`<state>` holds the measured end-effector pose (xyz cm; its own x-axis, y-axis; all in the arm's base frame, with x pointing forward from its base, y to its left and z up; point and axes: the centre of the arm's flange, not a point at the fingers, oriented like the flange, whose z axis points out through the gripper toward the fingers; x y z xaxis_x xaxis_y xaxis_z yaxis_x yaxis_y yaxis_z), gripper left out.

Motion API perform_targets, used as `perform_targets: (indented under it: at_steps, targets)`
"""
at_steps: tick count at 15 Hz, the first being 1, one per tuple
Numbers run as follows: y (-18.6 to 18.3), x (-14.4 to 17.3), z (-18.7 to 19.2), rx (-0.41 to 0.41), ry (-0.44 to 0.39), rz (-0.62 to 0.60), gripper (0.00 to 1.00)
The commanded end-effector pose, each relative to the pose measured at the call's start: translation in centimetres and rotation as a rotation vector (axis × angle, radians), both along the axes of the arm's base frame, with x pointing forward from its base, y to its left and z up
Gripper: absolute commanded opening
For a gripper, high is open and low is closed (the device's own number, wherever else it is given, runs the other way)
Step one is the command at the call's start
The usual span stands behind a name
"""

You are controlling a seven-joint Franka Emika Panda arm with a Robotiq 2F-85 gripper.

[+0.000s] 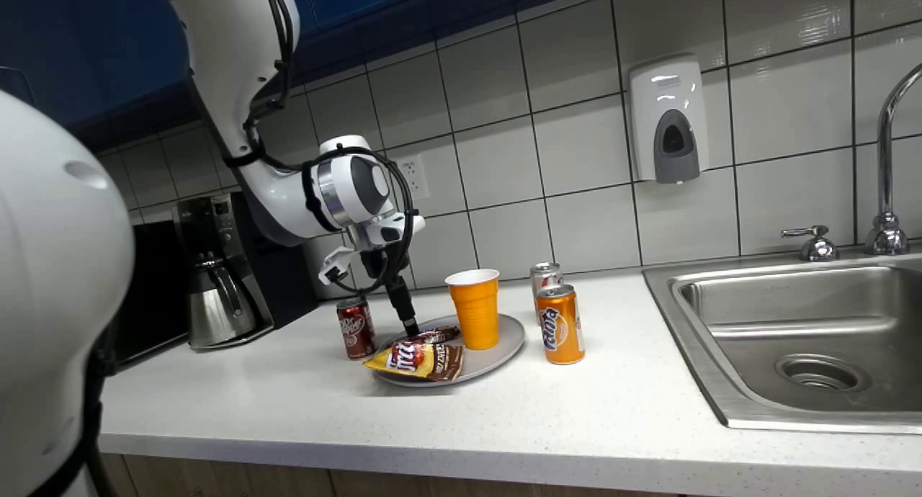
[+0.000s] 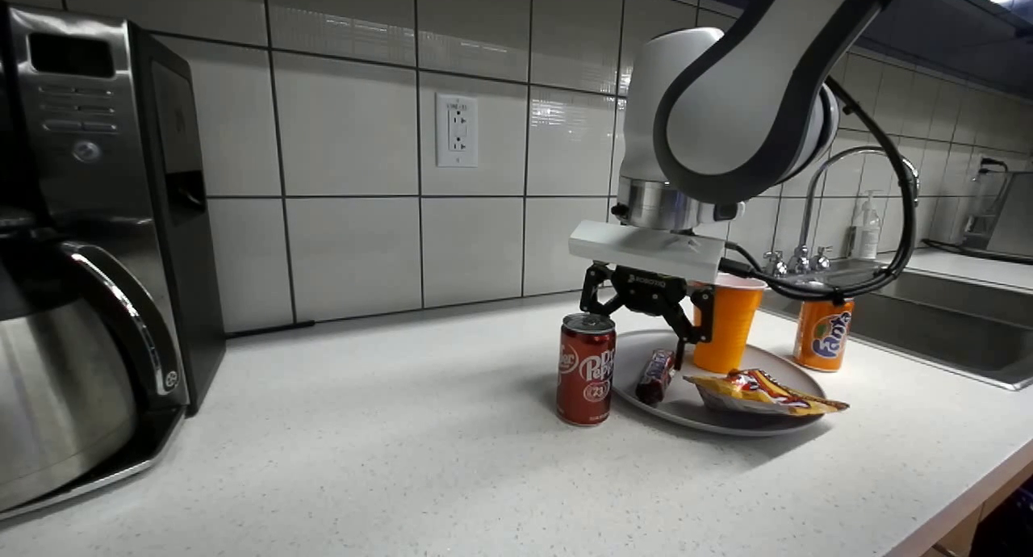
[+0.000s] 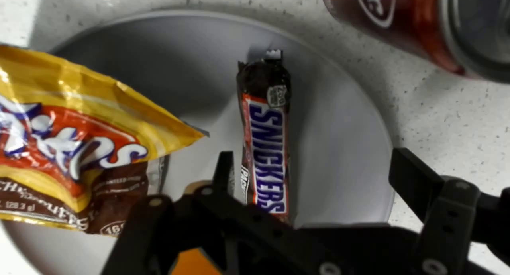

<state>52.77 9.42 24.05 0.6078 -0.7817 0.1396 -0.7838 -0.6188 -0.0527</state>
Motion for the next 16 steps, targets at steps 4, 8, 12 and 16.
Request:
perform_targets:
  at_steps: [4, 8, 12, 16]
  targets:
    - [-0.5, 0.2, -0.7, 0.028, -0.003, -0.081, 1.0]
    - [-0.7, -0.2, -0.6, 0.053, 0.006, -0.114, 1.0]
    - [-0.9, -0.5, -0.6, 0.065, 0.01, -0.137, 1.0]
    - [-1.2, -0.9, -1.1, 0.074, 0.022, -0.151, 1.0]
